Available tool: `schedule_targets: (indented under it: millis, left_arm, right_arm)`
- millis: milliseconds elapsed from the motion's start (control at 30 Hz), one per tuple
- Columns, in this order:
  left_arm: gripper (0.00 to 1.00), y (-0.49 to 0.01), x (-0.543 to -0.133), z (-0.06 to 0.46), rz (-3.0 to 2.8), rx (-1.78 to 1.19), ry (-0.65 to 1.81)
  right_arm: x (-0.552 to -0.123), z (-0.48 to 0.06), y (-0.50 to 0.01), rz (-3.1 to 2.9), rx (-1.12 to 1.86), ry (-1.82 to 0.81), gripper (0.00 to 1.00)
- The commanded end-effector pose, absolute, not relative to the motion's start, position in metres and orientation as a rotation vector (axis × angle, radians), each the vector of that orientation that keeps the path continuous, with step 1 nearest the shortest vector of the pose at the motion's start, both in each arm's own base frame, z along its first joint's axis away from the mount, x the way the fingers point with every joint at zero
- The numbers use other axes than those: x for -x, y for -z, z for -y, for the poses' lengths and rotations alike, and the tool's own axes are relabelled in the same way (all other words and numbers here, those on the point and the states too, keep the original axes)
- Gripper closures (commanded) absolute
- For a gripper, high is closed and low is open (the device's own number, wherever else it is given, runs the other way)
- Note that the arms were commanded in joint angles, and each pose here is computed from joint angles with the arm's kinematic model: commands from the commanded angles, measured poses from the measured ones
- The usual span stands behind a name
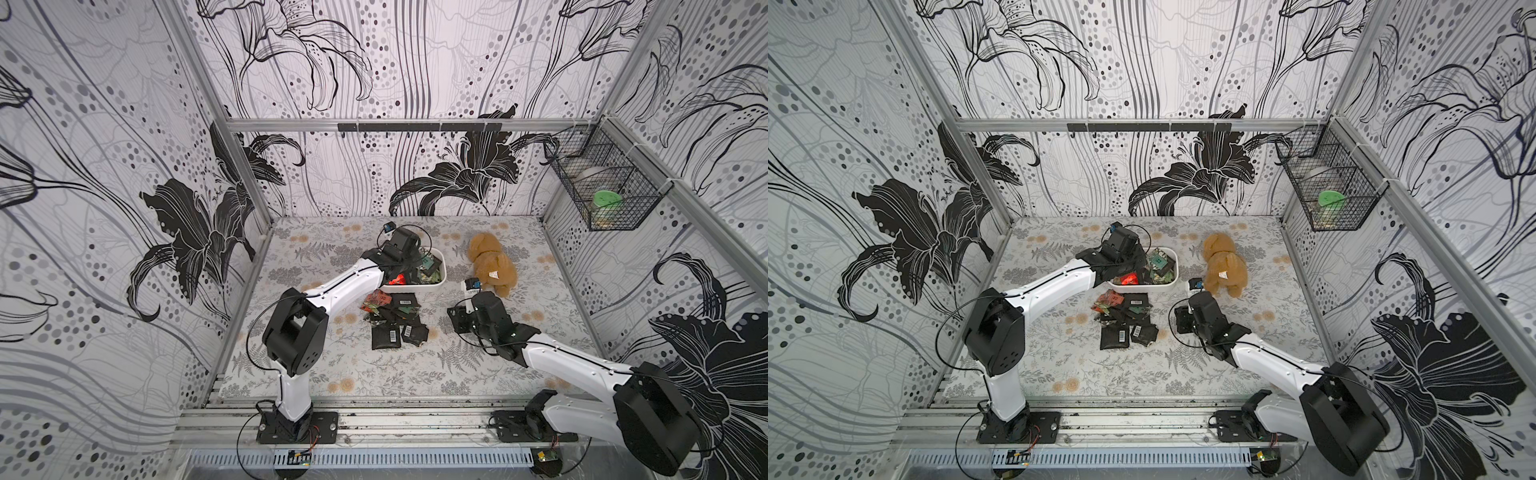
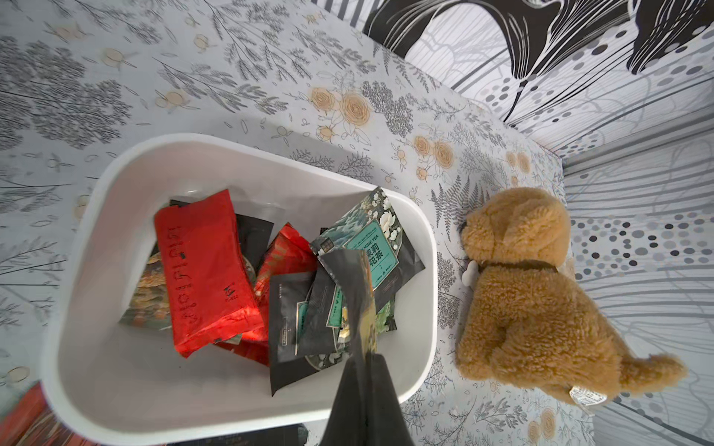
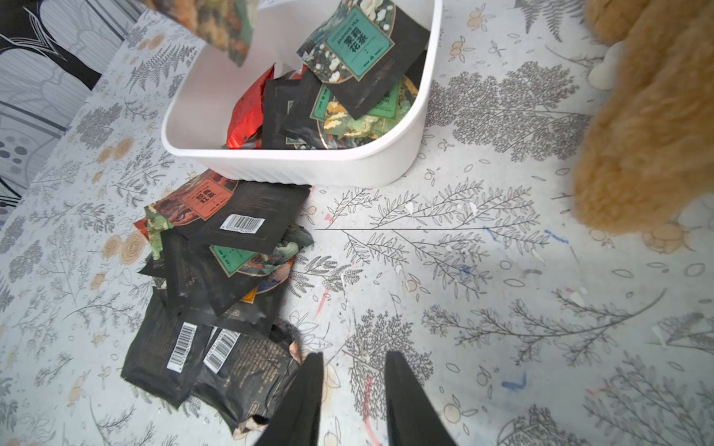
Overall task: Put the tea bags into the storage box
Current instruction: Place the tea bag in the storage box.
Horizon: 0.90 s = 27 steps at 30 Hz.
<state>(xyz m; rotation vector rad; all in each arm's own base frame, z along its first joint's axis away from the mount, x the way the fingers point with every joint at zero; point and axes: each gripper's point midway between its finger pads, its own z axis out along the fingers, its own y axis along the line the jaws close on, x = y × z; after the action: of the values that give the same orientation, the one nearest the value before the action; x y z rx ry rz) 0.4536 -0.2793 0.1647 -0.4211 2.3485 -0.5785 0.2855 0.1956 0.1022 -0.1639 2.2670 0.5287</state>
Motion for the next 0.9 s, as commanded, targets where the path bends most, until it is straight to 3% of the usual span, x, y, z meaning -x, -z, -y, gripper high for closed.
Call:
schedule_targets:
  millis: [0,100,167,300,400,633,867]
  left_arm:
    - [1.00,-0.165,-0.469,0.287,-2.337,0.402,0.709]
    - [1.00,-0.151,-0.477,0.277,-2.348,0.438,0.743]
    - [0.92,-0.144,-0.478,0.270,-2.363,0.449,0.740]
    - [0.42,-0.148,-0.475,0.249,-2.354,0.472,0.680]
    - [0.24,-0.167,-0.473,0.224,-2.306,0.500,0.587]
    - [0.23,-0.204,-0.439,0.169,-2.191,0.571,0.412]
    - [0.24,-0.183,-0.365,0.183,-2.212,0.525,0.717]
  right_arm:
    - [-0.283,-0.207,-0.101,-2.268,0.218,-0.589,0.68]
    - [-0.283,-0.208,-0.098,-2.281,0.226,-0.591,0.69]
    - [-0.283,-0.210,-0.098,-2.281,0.234,-0.595,0.69]
    - [-0.282,-0.214,-0.098,-2.278,0.259,-0.617,0.70]
    - [-0.281,-0.216,-0.096,-2.284,0.270,-0.621,0.69]
    - [-0.280,-0.225,-0.093,-2.296,0.318,-0.660,0.70]
    - [-0.277,-0.237,-0.087,-2.315,0.366,-0.704,0.70]
